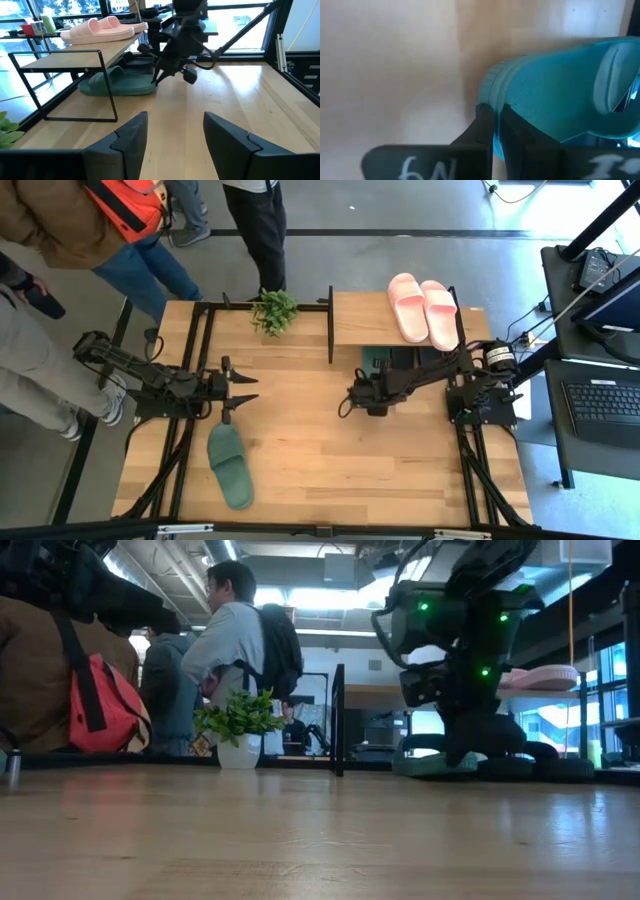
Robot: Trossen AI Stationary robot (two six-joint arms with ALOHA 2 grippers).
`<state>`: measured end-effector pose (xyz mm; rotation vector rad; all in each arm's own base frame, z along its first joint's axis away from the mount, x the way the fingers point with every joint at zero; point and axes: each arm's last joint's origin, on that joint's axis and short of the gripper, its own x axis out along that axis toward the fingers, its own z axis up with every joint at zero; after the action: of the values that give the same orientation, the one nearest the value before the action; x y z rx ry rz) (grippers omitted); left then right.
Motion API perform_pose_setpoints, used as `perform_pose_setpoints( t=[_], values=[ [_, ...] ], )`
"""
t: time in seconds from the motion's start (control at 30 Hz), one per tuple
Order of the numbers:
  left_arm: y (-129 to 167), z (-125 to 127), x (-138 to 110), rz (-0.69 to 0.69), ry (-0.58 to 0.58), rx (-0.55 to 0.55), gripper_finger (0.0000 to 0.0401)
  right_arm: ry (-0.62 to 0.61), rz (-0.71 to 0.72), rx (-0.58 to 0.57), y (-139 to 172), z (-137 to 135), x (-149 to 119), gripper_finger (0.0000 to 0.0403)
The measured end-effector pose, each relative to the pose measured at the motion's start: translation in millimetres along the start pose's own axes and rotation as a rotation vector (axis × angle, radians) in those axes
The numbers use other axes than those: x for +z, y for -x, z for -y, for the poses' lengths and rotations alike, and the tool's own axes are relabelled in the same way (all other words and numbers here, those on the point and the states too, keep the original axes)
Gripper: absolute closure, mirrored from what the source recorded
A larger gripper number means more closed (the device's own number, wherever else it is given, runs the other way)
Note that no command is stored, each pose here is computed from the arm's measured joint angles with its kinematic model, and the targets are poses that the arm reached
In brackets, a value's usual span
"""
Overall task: Pick and place slides into the shelf
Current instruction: Put the right green slide under the shelf
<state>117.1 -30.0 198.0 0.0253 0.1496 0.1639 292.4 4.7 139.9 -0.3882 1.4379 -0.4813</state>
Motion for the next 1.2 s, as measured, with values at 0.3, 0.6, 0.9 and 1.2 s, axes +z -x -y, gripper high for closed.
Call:
perform_pose_setpoints(
  t=[0.3, 0.6, 0.9, 1.2],
  values=[
    [0, 0, 0, 0.000, 0.000, 0.000, 0.0216, -0.003, -0.040, -0.003, -11, 18, 0, 0.0385],
    [0, 0, 0, -0.001, 0.000, 0.000, 0.0216, -0.016, -0.056, 0.011, -11, 19, -1, 0.0380],
    [0, 0, 0, -0.001, -0.001, 0.000, 0.0216, -0.039, -0.121, 0.031, -9, 16, -8, 0.0374],
    [0, 0, 0, -0.001, 0.000, 0.000, 0.0216, -0.128, -0.118, 0.025, -7, 13, -9, 0.0359]
  ],
)
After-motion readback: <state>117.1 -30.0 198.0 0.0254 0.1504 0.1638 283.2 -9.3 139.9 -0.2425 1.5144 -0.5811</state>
